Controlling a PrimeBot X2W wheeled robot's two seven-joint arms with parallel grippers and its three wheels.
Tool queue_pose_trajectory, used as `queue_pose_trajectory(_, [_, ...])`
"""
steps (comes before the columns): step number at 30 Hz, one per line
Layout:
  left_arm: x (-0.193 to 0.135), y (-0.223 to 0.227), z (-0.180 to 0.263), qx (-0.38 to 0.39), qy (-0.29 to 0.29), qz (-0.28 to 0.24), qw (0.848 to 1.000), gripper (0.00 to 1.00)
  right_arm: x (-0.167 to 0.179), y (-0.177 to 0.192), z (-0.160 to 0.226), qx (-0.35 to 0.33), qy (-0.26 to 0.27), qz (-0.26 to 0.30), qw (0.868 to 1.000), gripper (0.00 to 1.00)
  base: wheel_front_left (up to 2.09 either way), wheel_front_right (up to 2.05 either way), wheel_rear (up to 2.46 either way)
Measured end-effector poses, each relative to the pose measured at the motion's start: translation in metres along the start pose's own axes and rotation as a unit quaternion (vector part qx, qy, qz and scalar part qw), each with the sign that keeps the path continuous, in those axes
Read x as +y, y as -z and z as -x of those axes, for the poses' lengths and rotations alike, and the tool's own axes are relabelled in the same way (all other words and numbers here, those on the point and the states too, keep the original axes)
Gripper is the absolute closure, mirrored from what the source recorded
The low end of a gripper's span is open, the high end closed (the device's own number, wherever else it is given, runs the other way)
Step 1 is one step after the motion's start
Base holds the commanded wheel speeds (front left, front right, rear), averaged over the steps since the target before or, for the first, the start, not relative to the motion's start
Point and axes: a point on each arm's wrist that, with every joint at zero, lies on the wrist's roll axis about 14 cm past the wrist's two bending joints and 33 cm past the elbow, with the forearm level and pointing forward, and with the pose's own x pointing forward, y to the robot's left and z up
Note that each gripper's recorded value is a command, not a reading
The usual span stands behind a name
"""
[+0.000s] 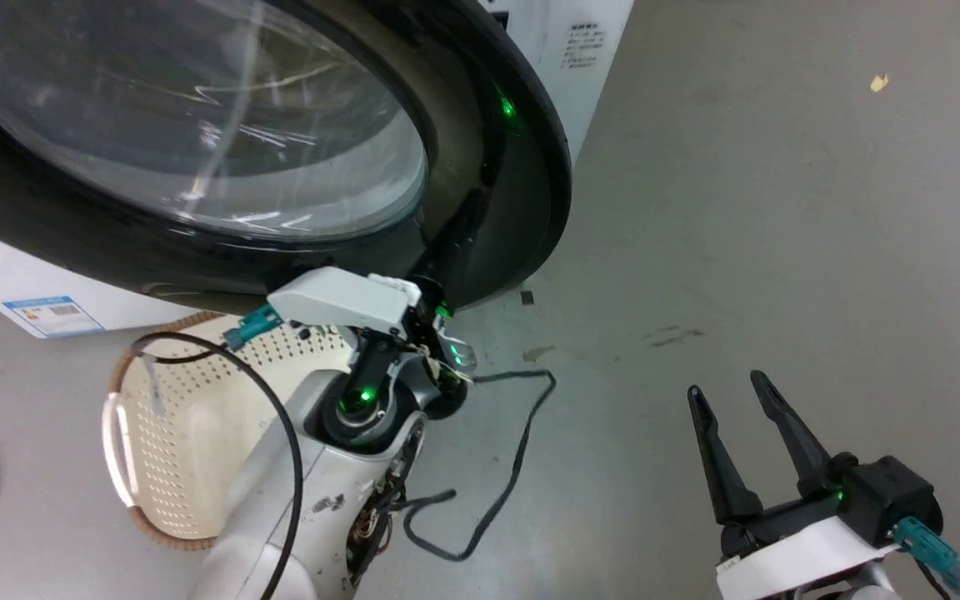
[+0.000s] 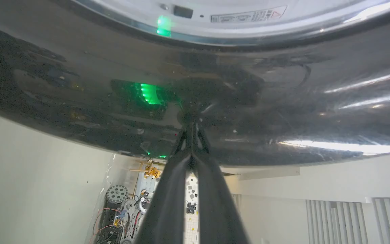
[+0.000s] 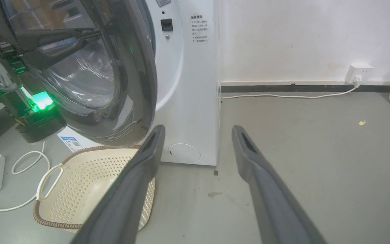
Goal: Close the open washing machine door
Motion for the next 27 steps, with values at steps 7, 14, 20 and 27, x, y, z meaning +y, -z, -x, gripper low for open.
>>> queue_pose_trajectory(7, [0.013,0.009,0.033,0.013,-0.023,-0.097,0.995,0.26,0.005,-0.018,0.0,-0.031,-0.013,0.007,0.999,0.0,0.0,0.0,0.0])
queue_pose_trajectory(14, [0.025,-0.02,0.117,-0.051,-0.041,-0.31,0.948,0.0,0.025,-0.027,0.011,-0.05,-0.044,0.002,0.998,0.0,0.0,0.0,0.0])
queue_pose_trajectory(20, [0.008,-0.064,0.187,-0.08,-0.081,-0.624,0.773,0.0,0.052,-0.031,0.02,-0.061,-0.089,0.0,0.994,0.0,0.0,0.0,0.0])
queue_pose_trajectory(27, [-0.032,-0.063,0.242,-0.18,-0.095,-0.769,0.606,0.0,0.081,-0.051,0.02,-0.094,-0.137,0.002,0.986,0.0,0.0,0.0,0.0])
